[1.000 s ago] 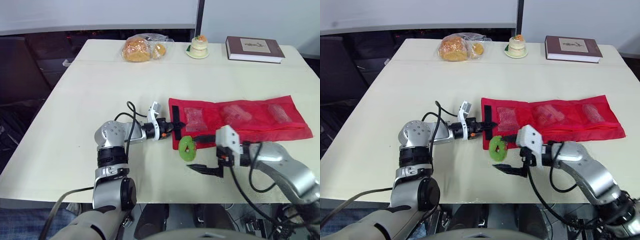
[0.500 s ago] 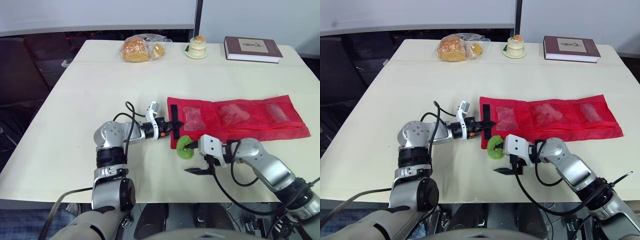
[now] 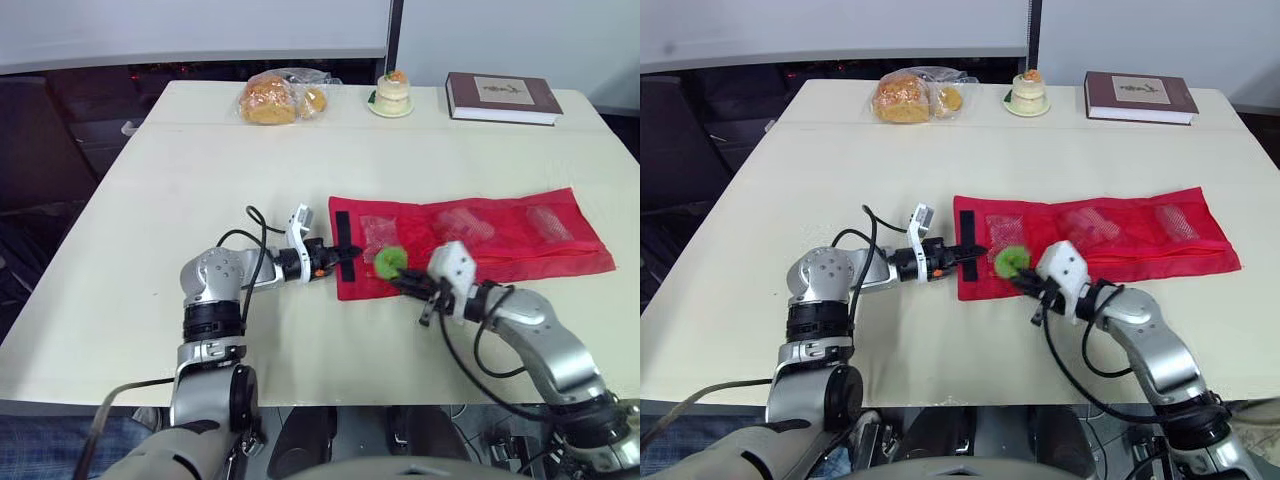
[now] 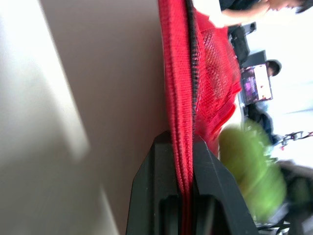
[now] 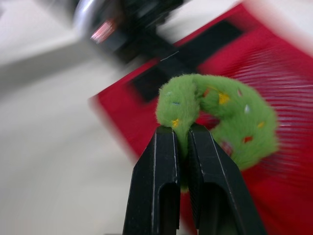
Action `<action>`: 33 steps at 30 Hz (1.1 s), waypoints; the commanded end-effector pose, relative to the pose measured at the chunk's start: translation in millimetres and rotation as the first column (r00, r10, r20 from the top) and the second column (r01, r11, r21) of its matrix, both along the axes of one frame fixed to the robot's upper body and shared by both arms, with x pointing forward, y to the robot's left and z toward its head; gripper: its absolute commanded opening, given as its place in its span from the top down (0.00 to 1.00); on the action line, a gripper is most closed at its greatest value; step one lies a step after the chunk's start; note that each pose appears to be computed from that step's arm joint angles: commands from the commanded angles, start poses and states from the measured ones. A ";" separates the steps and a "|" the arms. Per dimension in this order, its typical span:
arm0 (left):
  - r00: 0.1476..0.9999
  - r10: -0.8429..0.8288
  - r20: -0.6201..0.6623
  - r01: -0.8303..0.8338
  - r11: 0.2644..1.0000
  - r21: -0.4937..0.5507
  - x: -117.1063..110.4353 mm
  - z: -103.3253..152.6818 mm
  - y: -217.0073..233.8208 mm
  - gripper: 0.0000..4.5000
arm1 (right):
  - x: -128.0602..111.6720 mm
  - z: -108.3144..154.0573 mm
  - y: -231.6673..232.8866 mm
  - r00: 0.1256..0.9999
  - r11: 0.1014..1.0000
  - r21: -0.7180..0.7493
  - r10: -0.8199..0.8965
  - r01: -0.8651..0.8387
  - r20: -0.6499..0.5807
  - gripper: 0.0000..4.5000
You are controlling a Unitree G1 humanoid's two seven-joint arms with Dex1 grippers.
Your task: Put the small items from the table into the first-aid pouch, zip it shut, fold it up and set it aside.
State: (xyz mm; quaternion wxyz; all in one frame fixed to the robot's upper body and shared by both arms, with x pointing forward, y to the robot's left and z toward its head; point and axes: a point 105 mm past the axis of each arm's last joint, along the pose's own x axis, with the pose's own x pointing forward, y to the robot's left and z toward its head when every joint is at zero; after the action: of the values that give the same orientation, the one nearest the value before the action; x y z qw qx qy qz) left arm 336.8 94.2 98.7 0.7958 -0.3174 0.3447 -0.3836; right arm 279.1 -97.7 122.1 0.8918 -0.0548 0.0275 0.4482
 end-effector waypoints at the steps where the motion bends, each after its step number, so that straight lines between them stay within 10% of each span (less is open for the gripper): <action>1: 0.997 0.072 0.025 -0.074 0.991 0.109 1.7 -12.4 32.2 1.00 | 6.9 15.0 -40.5 0.979 0.974 0.098 -0.206 0.204 0.010 0.98; 10: 0.994 0.021 0.107 -0.047 0.968 0.246 0.8 -15.9 72.3 1.00 | 22.1 16.5 -126.3 0.799 0.786 0.168 -0.602 0.595 -0.011 0.98; 20: 0.981 -0.030 0.193 -0.073 0.861 0.504 11.5 -21.7 158.9 1.00 | 20.2 15.6 -240.6 0.291 0.300 0.092 -0.951 0.949 0.102 0.98; 26: 0.963 -0.030 0.268 -0.125 0.830 0.543 29.0 -11.2 172.7 1.00 | 16.1 10.7 -224.4 0.398 0.401 0.094 -0.916 0.911 0.048 0.98; 32: 0.913 -0.004 0.408 -0.219 0.840 0.497 51.1 11.4 168.8 1.00 | 4.5 16.1 -195.6 0.573 0.557 0.181 -0.819 0.810 -0.044 0.36; 33: 0.905 -0.002 0.425 -0.231 0.837 0.495 53.2 14.9 169.9 0.84 | 0.6 14.2 -192.8 0.591 0.575 0.173 -0.805 0.800 -0.056 0.21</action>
State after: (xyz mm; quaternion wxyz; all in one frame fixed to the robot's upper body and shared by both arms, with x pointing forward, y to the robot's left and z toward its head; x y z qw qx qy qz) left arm 385.8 244.3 110.1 0.9111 -0.0345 0.2491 -0.3265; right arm 285.4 -295.3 120.8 0.9987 0.0388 0.0166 -0.0275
